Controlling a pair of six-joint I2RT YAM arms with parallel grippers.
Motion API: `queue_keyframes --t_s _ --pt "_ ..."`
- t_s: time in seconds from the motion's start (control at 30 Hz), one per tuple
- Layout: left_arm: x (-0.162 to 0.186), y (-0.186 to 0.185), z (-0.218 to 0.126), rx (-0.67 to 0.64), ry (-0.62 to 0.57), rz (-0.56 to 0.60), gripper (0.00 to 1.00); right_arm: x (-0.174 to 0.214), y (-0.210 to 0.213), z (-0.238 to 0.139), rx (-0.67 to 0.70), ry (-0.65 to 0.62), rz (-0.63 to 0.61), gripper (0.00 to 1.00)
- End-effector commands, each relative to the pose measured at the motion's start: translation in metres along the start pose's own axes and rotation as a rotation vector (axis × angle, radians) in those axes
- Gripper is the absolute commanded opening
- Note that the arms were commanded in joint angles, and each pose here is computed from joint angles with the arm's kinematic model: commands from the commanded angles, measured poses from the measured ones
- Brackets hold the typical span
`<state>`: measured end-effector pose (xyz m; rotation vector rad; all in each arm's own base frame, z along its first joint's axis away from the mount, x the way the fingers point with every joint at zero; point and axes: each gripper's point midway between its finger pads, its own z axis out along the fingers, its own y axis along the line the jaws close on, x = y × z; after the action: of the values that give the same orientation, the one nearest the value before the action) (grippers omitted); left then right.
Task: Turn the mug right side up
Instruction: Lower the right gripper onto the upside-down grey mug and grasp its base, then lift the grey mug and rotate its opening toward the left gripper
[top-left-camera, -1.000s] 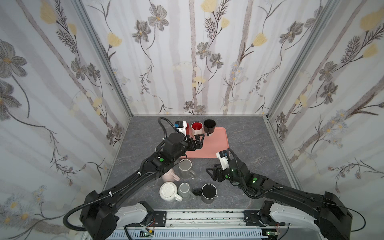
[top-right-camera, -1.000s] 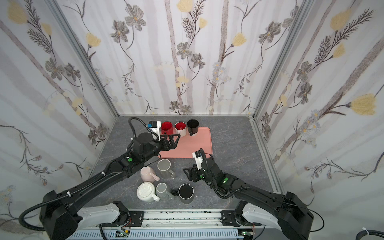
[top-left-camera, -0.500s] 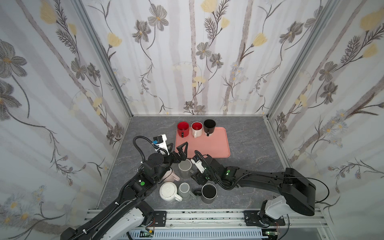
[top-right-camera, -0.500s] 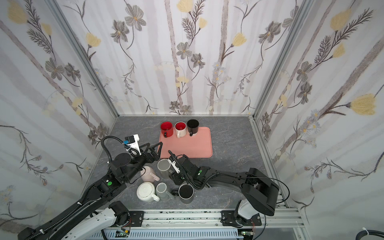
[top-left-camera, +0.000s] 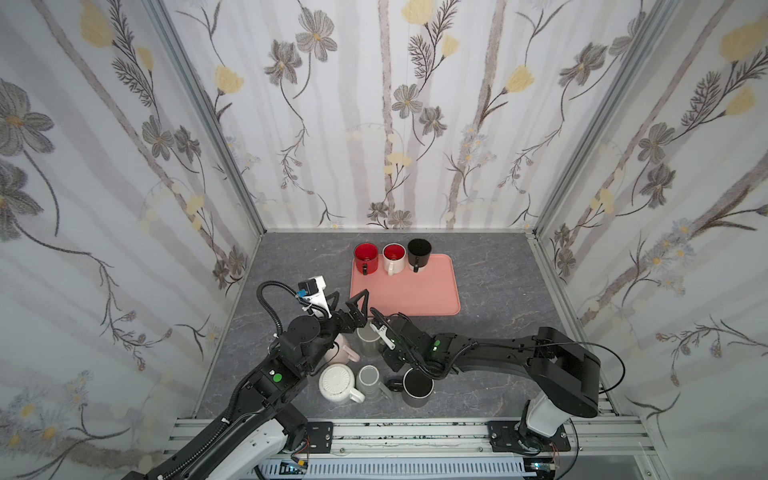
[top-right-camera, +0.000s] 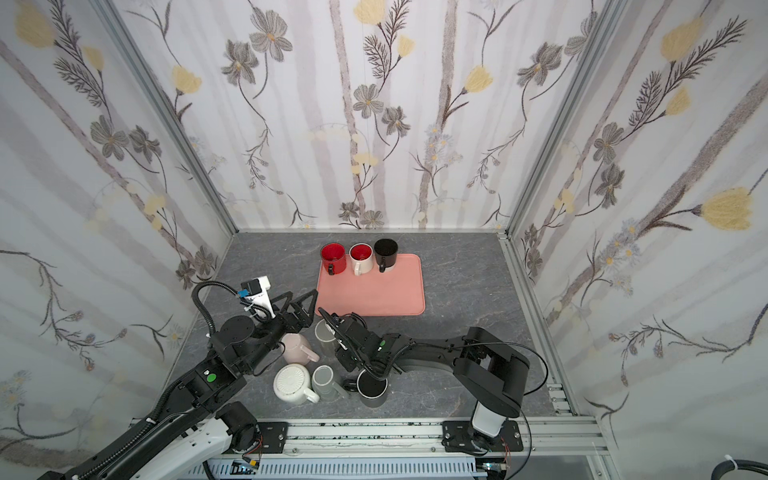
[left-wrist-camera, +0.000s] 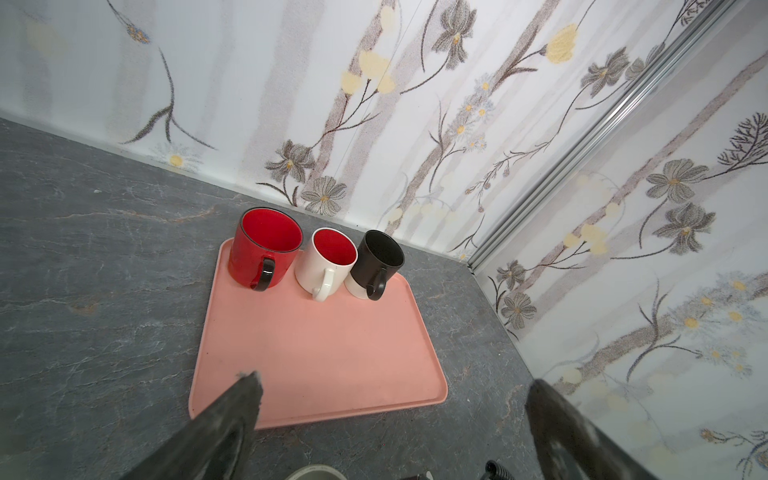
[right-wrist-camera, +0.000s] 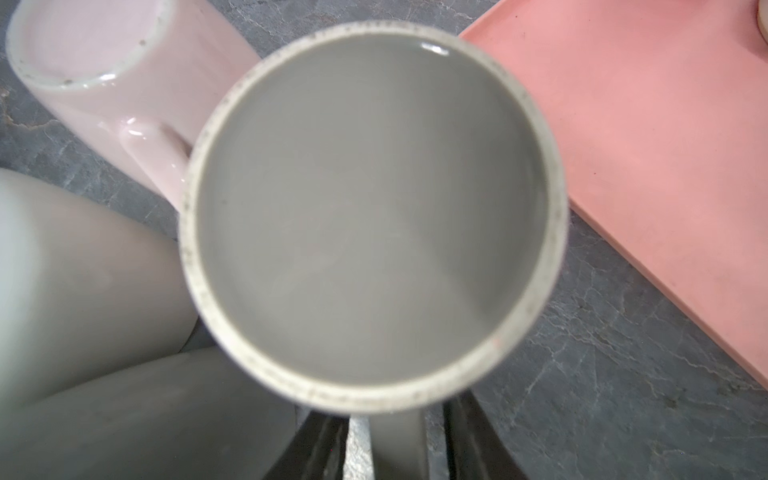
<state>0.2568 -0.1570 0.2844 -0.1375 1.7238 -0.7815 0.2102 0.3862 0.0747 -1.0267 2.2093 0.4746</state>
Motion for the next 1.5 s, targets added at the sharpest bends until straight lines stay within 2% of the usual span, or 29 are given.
queue_keyframes --t_s 0.0,0.13,0.4,0.63,0.77,1.0,1.03,1.23,1.47 --pt "-0.004 0.001 -0.001 -0.002 -0.020 0.001 1.00 -0.009 -0.003 0.001 0.030 -0.029 -0.033 0.29" --pt "-0.003 0.000 -0.001 0.004 -0.019 -0.001 1.00 -0.009 -0.005 0.001 0.044 -0.031 -0.042 0.16" --pt "-0.002 -0.003 -0.001 0.026 -0.019 -0.014 1.00 -0.010 -0.010 -0.005 0.065 -0.056 -0.036 0.00" --pt "0.000 -0.006 0.001 0.044 -0.010 -0.024 1.00 -0.018 -0.016 -0.020 0.076 -0.137 -0.012 0.00" --pt "0.001 -0.007 0.002 0.052 -0.007 -0.026 1.00 -0.035 -0.020 -0.041 0.068 -0.224 0.025 0.00" --pt "0.002 -0.016 0.002 0.109 -0.010 -0.030 1.00 -0.060 -0.039 -0.074 0.037 -0.366 0.136 0.00" --pt "0.003 -0.019 0.002 0.128 -0.006 -0.030 1.00 -0.053 -0.044 -0.076 0.035 -0.370 0.152 0.00" --pt "0.016 -0.035 0.011 0.222 0.071 -0.037 1.00 -0.080 -0.067 -0.125 -0.003 -0.572 0.267 0.00" --pt "0.028 -0.066 0.013 0.447 0.124 -0.107 0.97 -0.117 -0.088 -0.196 -0.101 -0.863 0.398 0.00"
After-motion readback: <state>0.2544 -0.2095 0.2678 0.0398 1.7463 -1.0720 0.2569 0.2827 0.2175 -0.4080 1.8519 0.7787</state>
